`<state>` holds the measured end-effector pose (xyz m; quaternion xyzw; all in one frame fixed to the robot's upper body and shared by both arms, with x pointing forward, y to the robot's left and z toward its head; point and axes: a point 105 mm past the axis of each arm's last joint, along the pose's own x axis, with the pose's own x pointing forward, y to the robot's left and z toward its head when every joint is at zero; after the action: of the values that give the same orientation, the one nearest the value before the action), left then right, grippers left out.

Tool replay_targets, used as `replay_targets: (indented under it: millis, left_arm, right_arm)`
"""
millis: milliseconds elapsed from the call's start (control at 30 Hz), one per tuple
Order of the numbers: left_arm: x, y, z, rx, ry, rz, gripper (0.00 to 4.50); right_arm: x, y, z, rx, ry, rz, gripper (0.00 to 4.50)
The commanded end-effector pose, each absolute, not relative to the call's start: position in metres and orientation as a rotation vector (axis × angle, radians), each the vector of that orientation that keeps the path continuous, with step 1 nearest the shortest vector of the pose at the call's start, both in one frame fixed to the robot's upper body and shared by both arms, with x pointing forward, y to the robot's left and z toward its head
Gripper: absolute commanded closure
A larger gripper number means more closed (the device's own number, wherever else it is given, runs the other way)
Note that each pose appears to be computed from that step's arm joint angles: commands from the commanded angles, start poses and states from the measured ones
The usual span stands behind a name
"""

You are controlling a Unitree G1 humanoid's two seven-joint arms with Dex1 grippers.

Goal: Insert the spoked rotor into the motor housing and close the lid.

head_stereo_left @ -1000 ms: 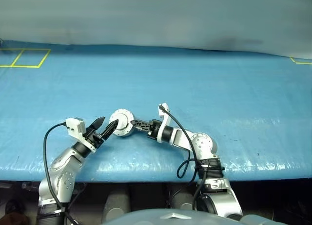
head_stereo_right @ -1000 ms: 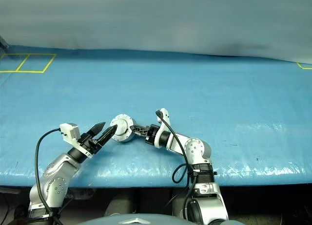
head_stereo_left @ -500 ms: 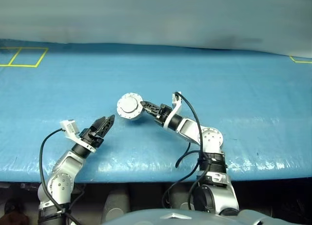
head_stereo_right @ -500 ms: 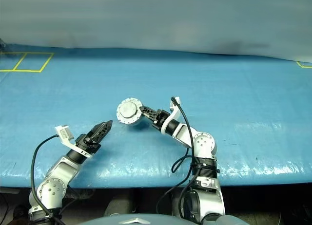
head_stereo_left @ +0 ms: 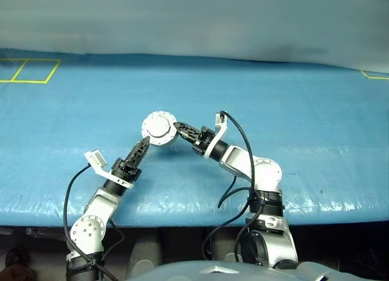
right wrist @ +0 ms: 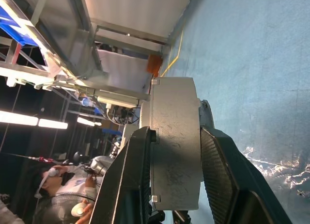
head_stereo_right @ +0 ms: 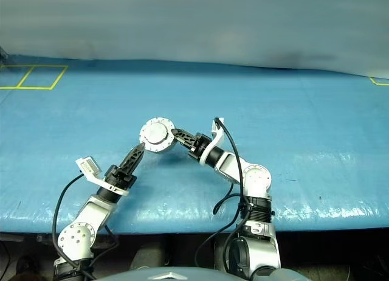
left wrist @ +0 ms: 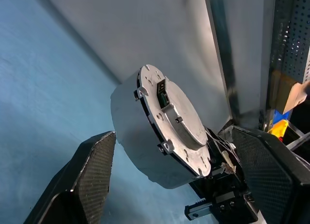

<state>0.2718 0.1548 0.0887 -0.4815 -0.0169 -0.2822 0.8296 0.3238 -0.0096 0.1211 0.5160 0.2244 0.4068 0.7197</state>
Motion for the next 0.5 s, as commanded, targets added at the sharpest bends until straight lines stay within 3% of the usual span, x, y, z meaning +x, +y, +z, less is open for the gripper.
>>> replay_targets:
  millis: [33,500]
  left_arm:
    - [0.276,0.148,0.104,-1.052,-0.075,-0.652,0.37]
    - [0.291,0.116,0.117,-1.09,-0.101,-0.776,0.37]
  right_arm:
    - [0.314,-0.001,0.162,1.162,0.367,1.045,3.3]
    - [0.301,0.005,0.169,1.125,0.351,1.107,3.3]
